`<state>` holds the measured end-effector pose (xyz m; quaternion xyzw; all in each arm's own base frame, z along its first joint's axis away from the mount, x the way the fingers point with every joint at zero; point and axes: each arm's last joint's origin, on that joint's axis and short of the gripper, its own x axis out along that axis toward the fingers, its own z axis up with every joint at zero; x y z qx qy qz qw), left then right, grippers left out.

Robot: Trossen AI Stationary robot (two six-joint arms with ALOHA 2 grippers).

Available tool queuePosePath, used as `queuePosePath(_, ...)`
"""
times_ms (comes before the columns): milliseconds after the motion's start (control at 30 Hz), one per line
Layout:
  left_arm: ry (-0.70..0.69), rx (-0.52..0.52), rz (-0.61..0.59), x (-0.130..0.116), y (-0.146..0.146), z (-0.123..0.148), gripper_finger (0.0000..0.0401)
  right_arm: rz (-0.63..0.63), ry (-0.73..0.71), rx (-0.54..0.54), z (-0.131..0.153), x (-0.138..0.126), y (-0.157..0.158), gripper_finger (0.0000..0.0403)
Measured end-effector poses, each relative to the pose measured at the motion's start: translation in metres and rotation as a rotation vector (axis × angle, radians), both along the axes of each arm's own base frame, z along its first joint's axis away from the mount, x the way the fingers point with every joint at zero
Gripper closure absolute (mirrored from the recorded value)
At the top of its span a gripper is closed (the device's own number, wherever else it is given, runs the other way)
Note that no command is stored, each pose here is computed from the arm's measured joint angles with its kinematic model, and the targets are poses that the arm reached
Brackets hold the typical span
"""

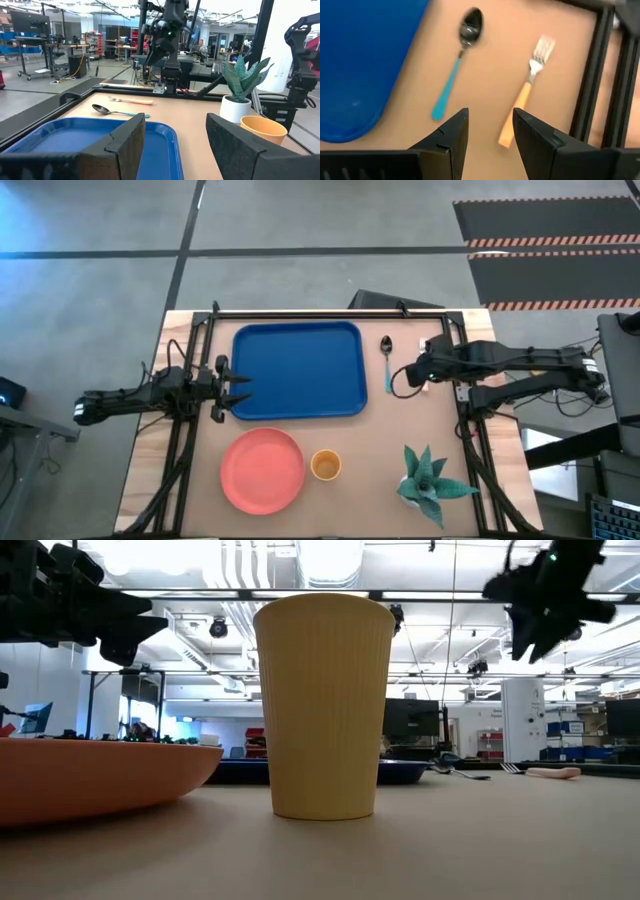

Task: Pick and place plate/cup/fork/spoon on tray
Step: Put the orange fork on the blue tray

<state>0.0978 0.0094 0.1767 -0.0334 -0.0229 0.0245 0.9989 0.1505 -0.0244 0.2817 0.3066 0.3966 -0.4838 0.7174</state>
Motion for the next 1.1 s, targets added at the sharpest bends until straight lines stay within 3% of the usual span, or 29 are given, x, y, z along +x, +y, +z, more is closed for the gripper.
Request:
queuePosePath(167,0.000,0.000,0.000,0.000,0.000,0.000,0.0207,-0.049,-0.103,0.034,-0.015,-0.005,-0.006,0.0261)
queuePosePath(367,0.000,0.000,0.000,0.000,0.000,0.000,0.0207,-0.002,-0.230,0.015,-0.017,0.002,-0.008,0.0261)
queuePosePath(633,-0.001,0.000,0.000,0.000,0.000,0.000,0.0207,0.019,-0.271,0.002,-0.014,0.006,-0.008,0.0261)
queuePosePath(767,-0.071,0.006,0.000,0.000,0.000,0.007,0.0207,0.027,-0.280,0.000,-0.013,0.008,-0.009,0.0261)
queuePosePath(833,-0.131,-0.050,-0.013,-0.001,0.000,0.012,0.0207,0.035,-0.276,-0.004,-0.013,0.008,-0.009,0.0261)
queuePosePath(933,-0.217,-0.232,-0.044,-0.002,0.000,0.020,0.0207,0.036,-0.274,-0.003,-0.013,0.008,-0.009,0.0261)
queuePosePath(1100,-0.241,-0.259,-0.055,-0.002,0.000,0.023,0.0207,-0.006,-0.155,0.049,-0.024,0.006,-0.011,0.0261)
